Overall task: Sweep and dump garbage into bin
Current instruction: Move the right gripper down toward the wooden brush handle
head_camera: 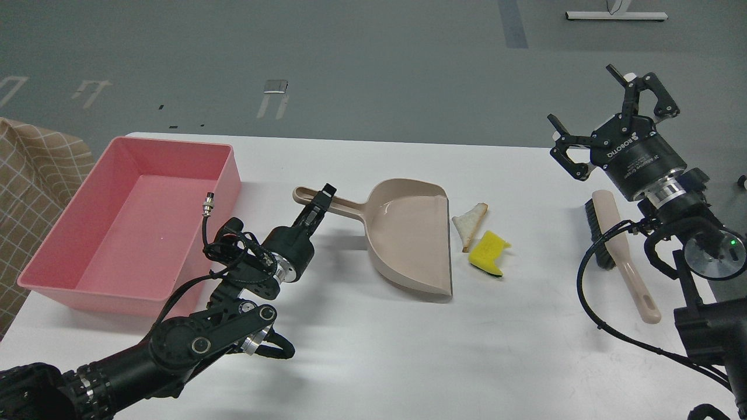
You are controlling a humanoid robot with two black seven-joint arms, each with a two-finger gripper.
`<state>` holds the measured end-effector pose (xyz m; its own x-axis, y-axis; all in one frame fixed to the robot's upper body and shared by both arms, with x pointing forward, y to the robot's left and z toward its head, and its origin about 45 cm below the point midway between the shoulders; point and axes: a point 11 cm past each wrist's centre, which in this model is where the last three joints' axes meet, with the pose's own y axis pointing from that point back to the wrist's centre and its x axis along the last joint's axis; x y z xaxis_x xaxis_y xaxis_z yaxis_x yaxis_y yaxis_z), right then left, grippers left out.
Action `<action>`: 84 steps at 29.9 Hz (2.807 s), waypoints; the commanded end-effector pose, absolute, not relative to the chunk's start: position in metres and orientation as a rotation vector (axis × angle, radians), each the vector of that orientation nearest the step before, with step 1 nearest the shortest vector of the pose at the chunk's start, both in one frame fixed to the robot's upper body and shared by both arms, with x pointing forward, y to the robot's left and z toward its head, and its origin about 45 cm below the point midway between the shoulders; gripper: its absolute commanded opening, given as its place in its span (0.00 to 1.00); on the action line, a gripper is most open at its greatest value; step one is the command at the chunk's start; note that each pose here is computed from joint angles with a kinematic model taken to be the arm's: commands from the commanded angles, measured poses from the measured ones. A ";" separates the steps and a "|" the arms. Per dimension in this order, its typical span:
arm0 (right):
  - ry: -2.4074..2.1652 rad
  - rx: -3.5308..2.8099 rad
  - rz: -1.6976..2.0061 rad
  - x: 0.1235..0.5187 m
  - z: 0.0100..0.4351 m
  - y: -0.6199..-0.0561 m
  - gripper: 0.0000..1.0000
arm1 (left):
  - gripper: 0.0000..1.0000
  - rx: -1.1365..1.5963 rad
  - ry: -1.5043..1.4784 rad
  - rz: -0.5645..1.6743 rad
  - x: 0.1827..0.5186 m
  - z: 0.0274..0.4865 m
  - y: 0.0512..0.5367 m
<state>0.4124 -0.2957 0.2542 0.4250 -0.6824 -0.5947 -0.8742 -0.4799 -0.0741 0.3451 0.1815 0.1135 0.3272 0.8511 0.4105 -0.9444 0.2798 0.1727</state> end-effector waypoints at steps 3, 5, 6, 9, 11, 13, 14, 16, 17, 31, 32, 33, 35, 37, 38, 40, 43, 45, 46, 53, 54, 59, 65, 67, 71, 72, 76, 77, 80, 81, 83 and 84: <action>1.412 -2.421 0.665 0.409 0.256 -0.317 1.00 | 0.00 0.421 -0.260 1.222 0.345 0.113 0.183; 1.441 -2.459 0.652 0.407 0.255 -0.324 1.00 | 0.00 0.421 -0.262 1.222 0.345 0.113 0.183; 1.458 -2.480 0.642 0.406 0.256 -0.328 1.00 | 0.00 0.419 -0.264 1.221 0.345 0.114 0.183; 1.490 -2.508 0.631 0.405 0.256 -0.337 0.99 | 0.00 0.409 -0.270 1.220 0.345 0.115 0.183; 1.509 -2.523 0.626 0.403 0.256 -0.342 1.00 | 0.00 0.409 -0.270 1.220 0.345 0.115 0.183; 1.520 -2.541 0.614 0.403 0.258 -0.345 0.99 | 0.00 0.409 -0.270 1.220 0.345 0.115 0.183; 1.530 -2.550 0.603 0.403 0.260 -0.349 0.99 | 0.00 0.409 -0.270 1.220 0.345 0.115 0.183; 1.549 -2.558 0.595 0.401 0.261 -0.355 1.00 | 0.00 0.409 -0.270 1.220 0.345 0.115 0.183; 1.569 -2.568 0.583 0.400 0.262 -0.361 1.00 | 0.00 0.409 -0.270 1.220 0.345 0.115 0.183; 1.686 -3.026 0.329 0.400 0.243 -0.348 0.99 | 0.00 0.410 -0.272 1.218 0.345 0.115 0.183; 1.699 -3.084 0.268 0.400 0.241 -0.346 0.99 | 0.00 0.410 -0.272 1.218 0.345 0.115 0.183; 1.702 -3.109 0.235 0.400 0.241 -0.344 0.99 | 0.00 0.410 -0.272 1.218 0.345 0.115 0.183; 1.716 -3.180 0.139 0.400 0.244 -0.342 0.99 | 0.00 0.409 -0.272 1.220 0.345 0.115 0.183; 1.712 -3.240 0.046 0.398 0.248 -0.339 0.99 | 0.00 0.410 -0.274 1.218 0.345 0.115 0.183; 1.698 -3.257 0.015 0.398 0.249 -0.336 0.99 | 0.00 0.410 -0.277 1.217 0.345 0.115 0.183; 1.659 -3.323 -0.091 0.396 0.255 -0.326 0.99 | 0.00 0.409 -0.280 1.217 0.346 0.116 0.183; 1.655 -3.410 -0.187 0.392 0.256 -0.327 0.99 | 0.00 0.411 -0.282 1.216 0.345 0.116 0.183; 1.637 -3.469 -0.260 0.390 0.256 -0.325 0.99 | 0.00 0.412 -0.279 1.216 0.345 0.115 0.184; 1.621 -3.518 -0.333 0.387 0.256 -0.323 0.99 | 0.00 0.411 -0.279 1.218 0.345 0.115 0.184; 1.559 -3.715 -0.615 0.371 0.258 -0.321 0.99 | 0.00 0.406 -0.286 1.215 0.347 0.118 0.182; 1.536 -3.746 -0.630 0.366 0.256 -0.319 0.99 | 0.00 0.405 -0.288 1.216 0.348 0.119 0.182; 1.491 -3.800 -0.784 0.353 0.268 -0.323 0.98 | 0.00 0.404 -0.294 1.217 0.350 0.120 0.183; 1.646 -3.815 -1.054 0.353 0.284 -0.355 0.97 | 0.00 0.401 -0.298 1.215 0.349 0.121 0.183; 1.686 -3.824 -1.100 0.352 0.286 -0.365 0.96 | 0.00 0.401 -0.298 1.215 0.349 0.121 0.183; 1.682 -3.877 -1.188 0.347 0.278 -0.374 0.96 | 0.00 0.400 -0.297 1.215 0.349 0.121 0.183; 1.672 -3.893 -1.201 0.346 0.276 -0.375 0.96 | 0.00 0.398 -0.297 1.214 0.349 0.121 0.182; 1.643 -3.965 -1.192 0.338 0.266 -0.383 0.96 | 0.00 0.400 -0.300 1.214 0.349 0.121 0.183; 1.625 -3.987 -1.186 0.336 0.263 -0.384 0.96 | 0.00 0.399 -0.298 1.215 0.349 0.121 0.183; 1.591 -4.031 -1.177 0.332 0.256 -0.387 0.96 | 0.00 0.398 -0.297 1.214 0.349 0.121 0.182; 1.590 -4.031 -1.177 0.332 0.256 -0.387 0.96 | 0.00 0.398 -0.297 1.214 0.349 0.121 0.182; 1.564 -4.054 -1.162 0.329 0.252 -0.386 0.96 | 0.00 0.399 -0.296 1.214 0.349 0.121 0.182; 1.543 -4.070 -1.151 0.328 0.249 -0.386 0.96 | 0.00 0.399 -0.298 1.215 0.349 0.121 0.183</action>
